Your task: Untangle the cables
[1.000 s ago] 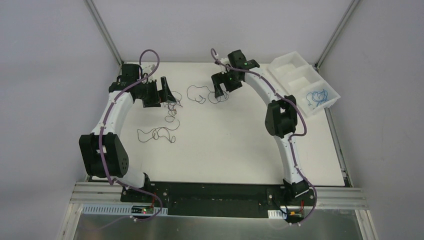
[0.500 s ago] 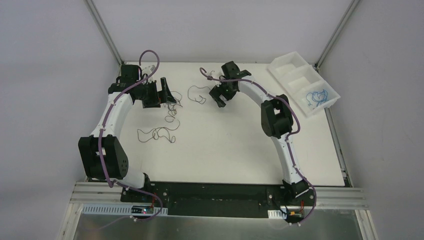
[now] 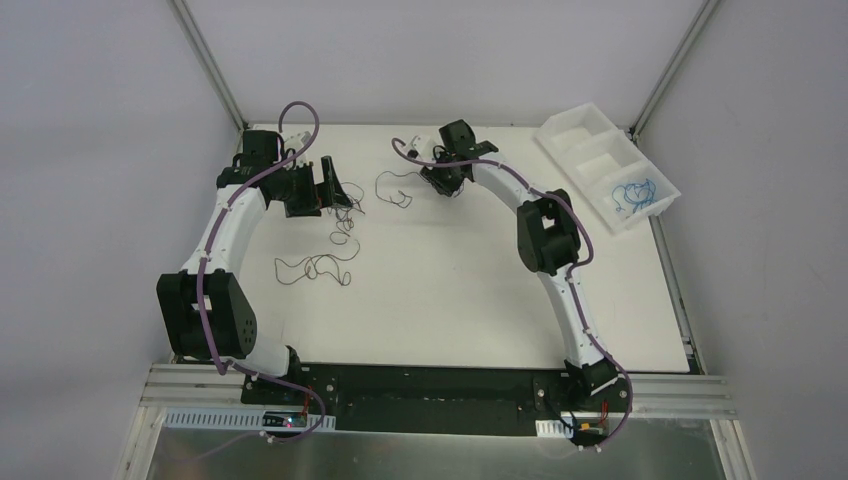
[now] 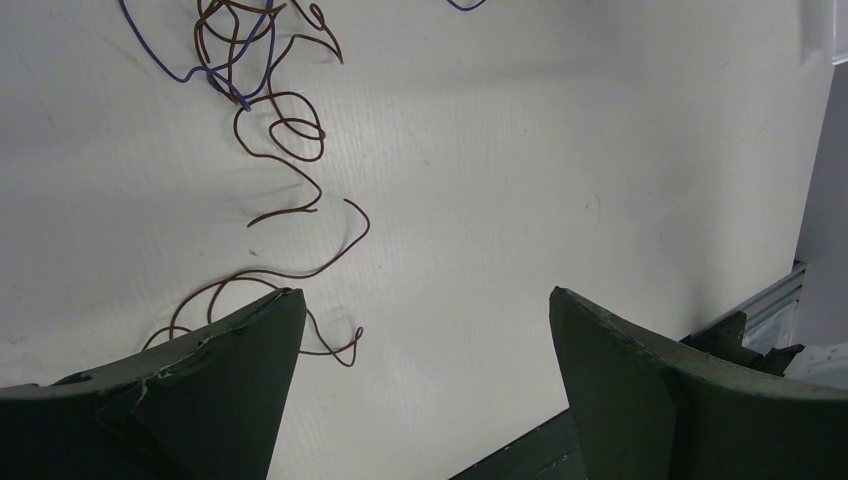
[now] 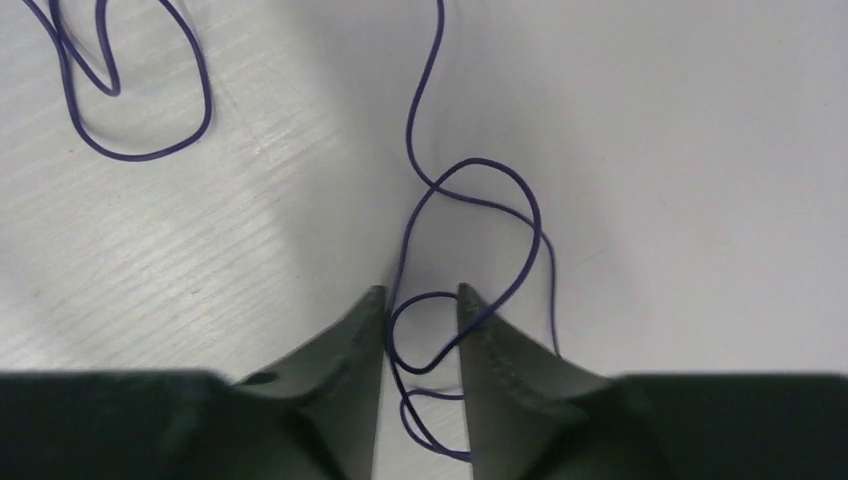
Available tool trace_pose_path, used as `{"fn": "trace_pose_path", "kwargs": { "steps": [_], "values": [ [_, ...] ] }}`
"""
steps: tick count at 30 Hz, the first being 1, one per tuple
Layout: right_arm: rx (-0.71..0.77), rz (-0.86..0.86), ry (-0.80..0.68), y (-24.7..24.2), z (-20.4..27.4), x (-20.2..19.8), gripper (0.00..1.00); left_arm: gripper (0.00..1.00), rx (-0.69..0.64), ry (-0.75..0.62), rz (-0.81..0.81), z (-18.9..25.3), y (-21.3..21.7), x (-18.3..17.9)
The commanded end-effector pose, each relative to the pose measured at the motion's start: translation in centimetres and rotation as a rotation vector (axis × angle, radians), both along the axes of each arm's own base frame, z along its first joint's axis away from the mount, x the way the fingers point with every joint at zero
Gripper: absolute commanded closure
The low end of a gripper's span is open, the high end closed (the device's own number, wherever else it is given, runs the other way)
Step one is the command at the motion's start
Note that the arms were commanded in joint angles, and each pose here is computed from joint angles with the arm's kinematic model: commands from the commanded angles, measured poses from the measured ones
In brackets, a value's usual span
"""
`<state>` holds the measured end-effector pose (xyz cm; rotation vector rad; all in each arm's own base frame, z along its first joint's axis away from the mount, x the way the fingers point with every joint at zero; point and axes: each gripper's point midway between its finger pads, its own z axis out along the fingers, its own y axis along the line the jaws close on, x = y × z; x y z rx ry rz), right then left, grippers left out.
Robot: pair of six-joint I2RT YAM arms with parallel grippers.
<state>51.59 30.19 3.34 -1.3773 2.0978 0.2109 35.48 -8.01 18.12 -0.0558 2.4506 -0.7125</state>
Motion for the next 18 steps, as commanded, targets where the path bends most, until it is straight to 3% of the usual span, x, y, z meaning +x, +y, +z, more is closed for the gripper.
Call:
{"fn": "trace_pose_path", "kwargs": {
  "steps": [1, 4, 10, 18],
  "values": [
    [0.009, 0.057, -0.033, 0.7, 0.5, 0.2, 0.75, 0.05, 0.0, -0.034, -0.024, 1.2, -0.1, -0.6],
    [0.035, 0.059, -0.036, 0.4, 2.5, -0.5, 1.0, 0.05, -0.005, -0.04, -0.03, 1.4, -0.2, -0.5],
    [0.14, -0.018, -0.076, -2.3, 10.7, -0.7, 1.0, 0.07, -0.089, -0.067, -0.135, 3.0, -2.8, -0.8],
    [0.24, -0.215, -0.092, -10.6, 19.0, 0.1, 1.0, 0.06, -0.015, -0.146, -0.3, 3.6, -6.3, -1.6]
  ]
}}
